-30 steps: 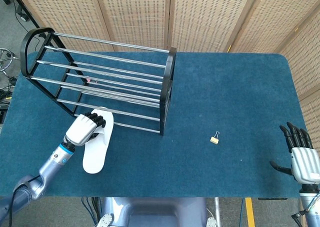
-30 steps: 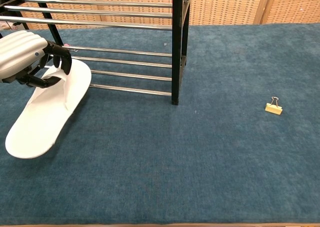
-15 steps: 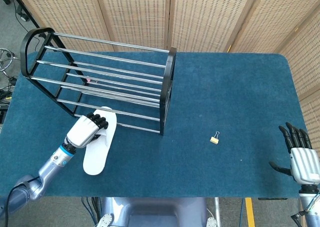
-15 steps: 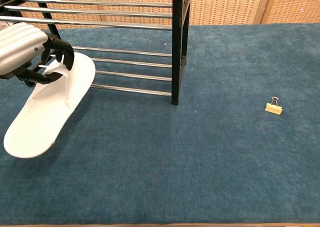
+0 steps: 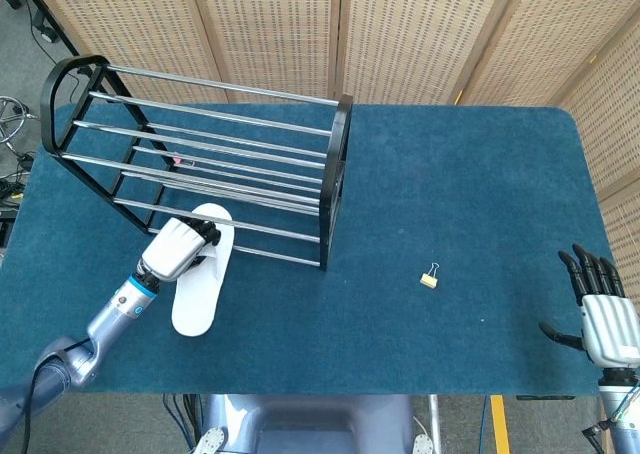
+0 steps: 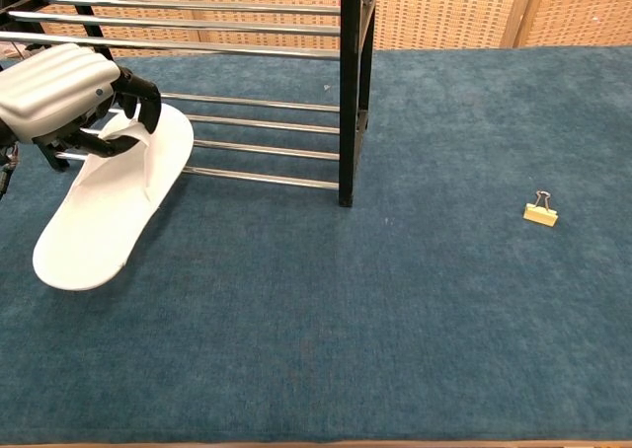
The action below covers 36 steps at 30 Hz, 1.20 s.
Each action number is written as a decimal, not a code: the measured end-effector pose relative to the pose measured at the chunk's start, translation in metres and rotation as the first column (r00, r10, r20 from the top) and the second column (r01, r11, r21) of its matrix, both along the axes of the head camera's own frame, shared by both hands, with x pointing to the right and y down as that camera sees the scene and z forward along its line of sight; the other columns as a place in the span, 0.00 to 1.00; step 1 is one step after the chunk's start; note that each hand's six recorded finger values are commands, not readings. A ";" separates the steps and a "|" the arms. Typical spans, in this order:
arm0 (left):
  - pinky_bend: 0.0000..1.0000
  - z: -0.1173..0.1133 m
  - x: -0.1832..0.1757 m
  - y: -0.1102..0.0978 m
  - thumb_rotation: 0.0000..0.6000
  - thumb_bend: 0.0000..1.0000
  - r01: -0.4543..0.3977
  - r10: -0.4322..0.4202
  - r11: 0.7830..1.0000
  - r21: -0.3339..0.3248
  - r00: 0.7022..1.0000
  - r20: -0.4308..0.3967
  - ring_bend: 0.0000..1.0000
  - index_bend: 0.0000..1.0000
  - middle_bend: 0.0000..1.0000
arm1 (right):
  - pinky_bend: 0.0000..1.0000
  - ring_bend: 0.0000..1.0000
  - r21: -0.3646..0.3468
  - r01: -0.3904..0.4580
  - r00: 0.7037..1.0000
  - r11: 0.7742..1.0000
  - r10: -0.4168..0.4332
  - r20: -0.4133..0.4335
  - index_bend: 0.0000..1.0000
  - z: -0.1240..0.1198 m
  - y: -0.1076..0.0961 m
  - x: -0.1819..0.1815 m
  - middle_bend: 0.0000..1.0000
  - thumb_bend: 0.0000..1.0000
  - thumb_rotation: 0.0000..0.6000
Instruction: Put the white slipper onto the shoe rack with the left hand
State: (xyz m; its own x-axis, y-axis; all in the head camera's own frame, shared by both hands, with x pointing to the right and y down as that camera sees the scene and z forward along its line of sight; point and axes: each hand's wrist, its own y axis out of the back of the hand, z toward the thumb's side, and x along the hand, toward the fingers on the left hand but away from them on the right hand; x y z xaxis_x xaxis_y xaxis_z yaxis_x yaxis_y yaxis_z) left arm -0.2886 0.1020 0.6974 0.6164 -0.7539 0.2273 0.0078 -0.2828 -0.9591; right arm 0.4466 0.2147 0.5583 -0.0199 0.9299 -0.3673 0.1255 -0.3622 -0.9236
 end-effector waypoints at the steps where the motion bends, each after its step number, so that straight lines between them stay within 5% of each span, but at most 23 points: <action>1: 0.61 0.001 0.000 0.000 1.00 0.59 0.001 -0.001 1.000 -0.003 1.000 0.002 0.50 0.73 0.57 | 0.00 0.00 0.000 0.000 1.000 1.000 0.000 0.000 0.00 0.000 0.000 0.000 0.00 0.00 1.00; 36: 0.61 0.026 -0.002 -0.026 1.00 0.58 0.056 -0.055 0.998 -0.006 0.995 0.085 0.50 0.73 0.57 | 0.00 0.00 -0.032 -0.015 1.000 0.999 0.014 -0.019 0.00 0.009 0.000 0.005 0.00 0.00 1.00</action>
